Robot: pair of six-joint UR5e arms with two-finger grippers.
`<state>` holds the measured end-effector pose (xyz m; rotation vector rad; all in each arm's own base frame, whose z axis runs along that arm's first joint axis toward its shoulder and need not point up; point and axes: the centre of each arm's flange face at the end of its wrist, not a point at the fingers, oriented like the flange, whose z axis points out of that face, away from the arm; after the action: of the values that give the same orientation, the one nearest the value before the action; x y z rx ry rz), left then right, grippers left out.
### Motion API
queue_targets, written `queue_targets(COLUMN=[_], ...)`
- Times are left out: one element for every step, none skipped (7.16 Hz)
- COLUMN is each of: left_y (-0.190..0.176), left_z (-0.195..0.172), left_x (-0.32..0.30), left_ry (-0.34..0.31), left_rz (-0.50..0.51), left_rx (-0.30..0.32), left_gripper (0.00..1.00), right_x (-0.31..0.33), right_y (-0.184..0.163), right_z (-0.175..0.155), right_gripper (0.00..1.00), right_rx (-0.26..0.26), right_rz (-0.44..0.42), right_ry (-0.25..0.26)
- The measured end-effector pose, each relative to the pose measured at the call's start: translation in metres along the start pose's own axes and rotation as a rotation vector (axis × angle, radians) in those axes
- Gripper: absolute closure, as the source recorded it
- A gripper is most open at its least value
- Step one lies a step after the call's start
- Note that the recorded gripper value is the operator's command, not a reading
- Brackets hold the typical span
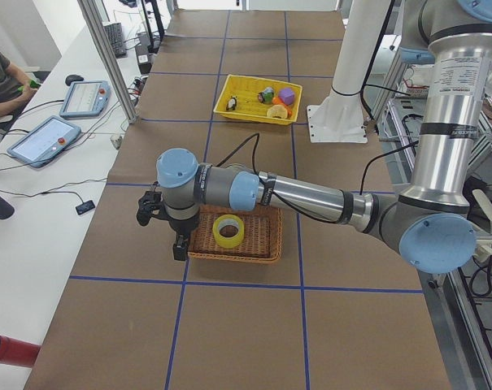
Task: Move tape to another basket
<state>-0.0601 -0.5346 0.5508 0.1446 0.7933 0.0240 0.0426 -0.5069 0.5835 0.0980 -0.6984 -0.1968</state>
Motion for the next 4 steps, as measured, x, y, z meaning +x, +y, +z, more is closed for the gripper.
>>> queue_targets(left_y=[0.0016, 0.0043, 0.0062, 0.0084], left_z=[0.0003, 0.0028, 0.0049, 0.0062], left_x=[0.0002, -0.0021, -0.0037, -0.0043], left_ry=[0.006, 0.007, 0.006, 0.006], left_rz=[0.002, 0.002, 0.002, 0.002], left_rx=[0.000, -0.005, -0.010, -0.012], left_gripper=[0.02, 0.02, 0.02, 0.02], right_x=[0.0011, 0.0033, 0.0044, 0.0045], right_y=[-0.0008, 0.0002, 0.0014, 0.0023], right_z=[0.0014, 0.0044, 0.0061, 0.0066], right_gripper=[0.00, 0.00, 0.00, 0.00], right_rx=[-0.003, -0.008, -0.011, -0.012], right_rz=[0.002, 0.006, 0.008, 0.007], right_ry=[-0.002, -0.005, -0.008, -0.010])
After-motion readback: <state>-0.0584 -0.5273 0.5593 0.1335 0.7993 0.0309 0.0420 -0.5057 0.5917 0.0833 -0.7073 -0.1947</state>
